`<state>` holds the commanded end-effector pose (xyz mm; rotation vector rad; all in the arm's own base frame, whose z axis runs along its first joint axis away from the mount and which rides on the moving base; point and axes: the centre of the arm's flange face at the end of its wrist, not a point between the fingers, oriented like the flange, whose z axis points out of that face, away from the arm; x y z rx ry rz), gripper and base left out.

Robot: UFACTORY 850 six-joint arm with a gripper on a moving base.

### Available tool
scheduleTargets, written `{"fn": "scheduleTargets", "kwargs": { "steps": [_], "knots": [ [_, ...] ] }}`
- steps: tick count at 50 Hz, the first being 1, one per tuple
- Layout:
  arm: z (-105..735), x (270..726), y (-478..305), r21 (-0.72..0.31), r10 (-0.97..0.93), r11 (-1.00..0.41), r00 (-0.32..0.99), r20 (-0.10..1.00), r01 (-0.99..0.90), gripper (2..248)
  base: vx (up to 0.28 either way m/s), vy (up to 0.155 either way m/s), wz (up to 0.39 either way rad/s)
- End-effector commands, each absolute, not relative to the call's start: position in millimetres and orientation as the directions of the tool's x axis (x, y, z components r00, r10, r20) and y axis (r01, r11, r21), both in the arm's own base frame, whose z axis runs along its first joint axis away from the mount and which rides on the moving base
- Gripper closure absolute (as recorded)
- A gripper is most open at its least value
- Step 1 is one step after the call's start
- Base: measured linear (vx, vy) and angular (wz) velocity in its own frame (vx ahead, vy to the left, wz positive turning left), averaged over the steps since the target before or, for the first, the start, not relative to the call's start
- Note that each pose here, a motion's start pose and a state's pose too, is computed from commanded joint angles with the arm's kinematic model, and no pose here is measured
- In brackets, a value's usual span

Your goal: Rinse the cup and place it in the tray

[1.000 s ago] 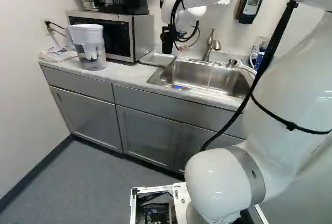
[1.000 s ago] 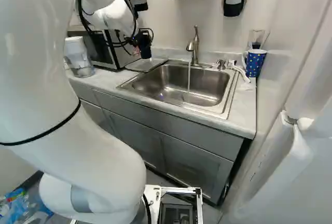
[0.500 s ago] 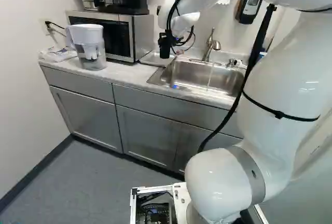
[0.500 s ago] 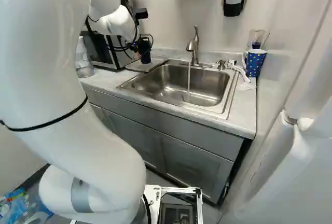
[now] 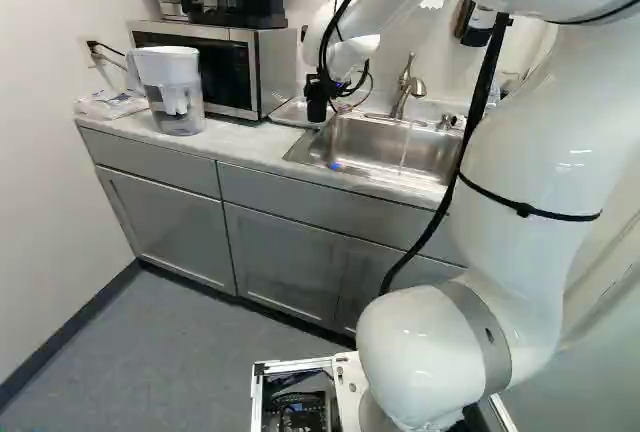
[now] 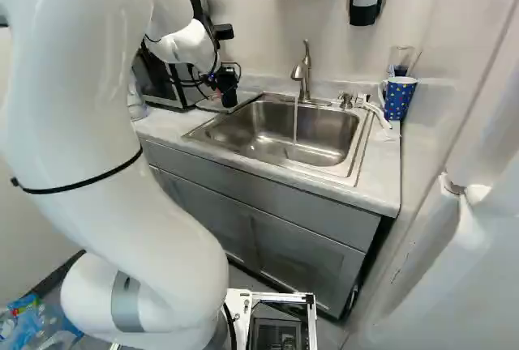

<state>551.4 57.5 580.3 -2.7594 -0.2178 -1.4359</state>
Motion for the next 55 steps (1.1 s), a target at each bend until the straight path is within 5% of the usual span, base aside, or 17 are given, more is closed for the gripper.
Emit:
{"fn": "scheduleTargets", "kwargs": {
  "steps": [55],
  "knots": [
    [585.7, 570.4, 72.4, 0.048, 0.116, -0.987, 0.485, 0.867, 0.15, 137, 0.0, 0.0, 0.0]
  ]
}}
